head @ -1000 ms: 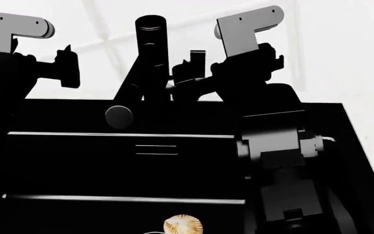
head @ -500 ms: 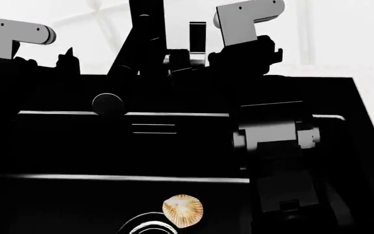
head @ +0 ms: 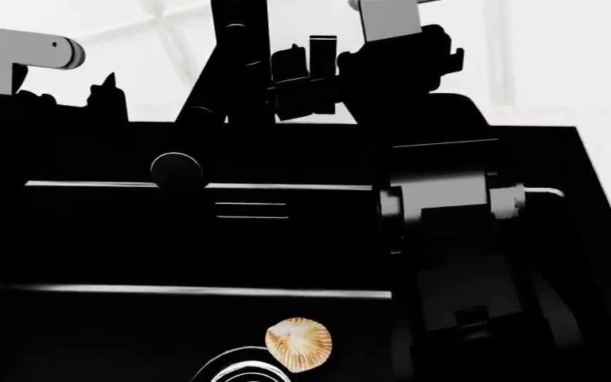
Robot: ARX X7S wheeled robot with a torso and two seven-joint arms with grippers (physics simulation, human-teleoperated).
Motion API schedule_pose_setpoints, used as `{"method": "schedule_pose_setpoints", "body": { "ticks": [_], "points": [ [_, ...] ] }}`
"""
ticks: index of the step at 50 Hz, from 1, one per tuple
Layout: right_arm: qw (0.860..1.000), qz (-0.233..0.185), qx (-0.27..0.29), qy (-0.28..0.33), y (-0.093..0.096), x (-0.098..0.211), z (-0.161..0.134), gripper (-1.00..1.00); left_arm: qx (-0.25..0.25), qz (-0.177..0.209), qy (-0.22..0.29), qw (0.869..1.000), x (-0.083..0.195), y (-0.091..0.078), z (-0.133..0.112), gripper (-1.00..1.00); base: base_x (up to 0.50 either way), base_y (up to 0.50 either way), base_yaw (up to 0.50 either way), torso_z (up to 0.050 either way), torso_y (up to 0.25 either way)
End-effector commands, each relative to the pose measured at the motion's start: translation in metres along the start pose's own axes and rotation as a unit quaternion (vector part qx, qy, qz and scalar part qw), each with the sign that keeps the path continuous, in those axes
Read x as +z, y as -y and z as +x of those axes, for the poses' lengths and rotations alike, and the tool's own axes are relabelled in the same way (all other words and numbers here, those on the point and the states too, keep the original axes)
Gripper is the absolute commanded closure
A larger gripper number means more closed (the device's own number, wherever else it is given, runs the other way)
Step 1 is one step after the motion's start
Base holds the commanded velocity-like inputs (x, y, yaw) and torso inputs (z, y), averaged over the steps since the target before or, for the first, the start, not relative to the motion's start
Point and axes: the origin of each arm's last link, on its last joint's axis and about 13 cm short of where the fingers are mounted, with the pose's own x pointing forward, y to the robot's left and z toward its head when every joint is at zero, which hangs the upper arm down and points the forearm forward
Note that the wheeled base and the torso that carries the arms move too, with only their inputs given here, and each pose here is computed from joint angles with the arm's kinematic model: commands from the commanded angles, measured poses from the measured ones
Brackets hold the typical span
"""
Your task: Turn on the sink faucet.
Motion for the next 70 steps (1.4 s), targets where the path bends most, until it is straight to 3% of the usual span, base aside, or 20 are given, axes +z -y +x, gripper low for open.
{"method": "schedule_pose_setpoints", "body": {
  "ticks": [1,34,44,47,50,70],
  "points": [
    [1.0,0.003,-0.001,-0.006,-0.003,0.0,0.0,-1.0,0.007,-0.004,-0.002,1.0,0.001,-0.003,-0.001,-1.0,0.0,0.0,0.0,0.0,0.0],
    [1.0,0.005,0.01,-0.007,-0.003,-0.01,0.001,-1.0,0.008,-0.006,-0.009,1.0,-0.007,0.0,-0.001,-1.0,0.14,0.0,0.0,0.0,0.0],
    [1.0,0.008,-0.016,-0.008,-0.002,-0.011,0.0,-1.0,-0.002,0.004,-0.007,1.0,-0.008,0.001,-0.002,-1.0,0.0,0.0,0.0,0.0,0.0],
    [1.0,0.008,-0.026,-0.004,0.0,-0.01,0.0,-1.0,0.007,-0.017,-0.011,1.0,-0.009,0.0,-0.001,-1.0,0.0,0.0,0.0,0.0,0.0],
    [1.0,0.009,-0.03,0.0,0.0,-0.009,0.0,-1.0,0.007,-0.011,-0.009,1.0,-0.009,-0.002,-0.003,-1.0,0.0,0.0,0.0,0.0,0.0],
    [1.0,-0.007,-0.024,-0.001,-0.003,-0.002,0.001,-1.0,-0.001,-0.005,-0.007,1.0,-0.011,-0.002,-0.002,-1.0,0.0,0.0,0.0,0.001,-0.049]
  ]
}}
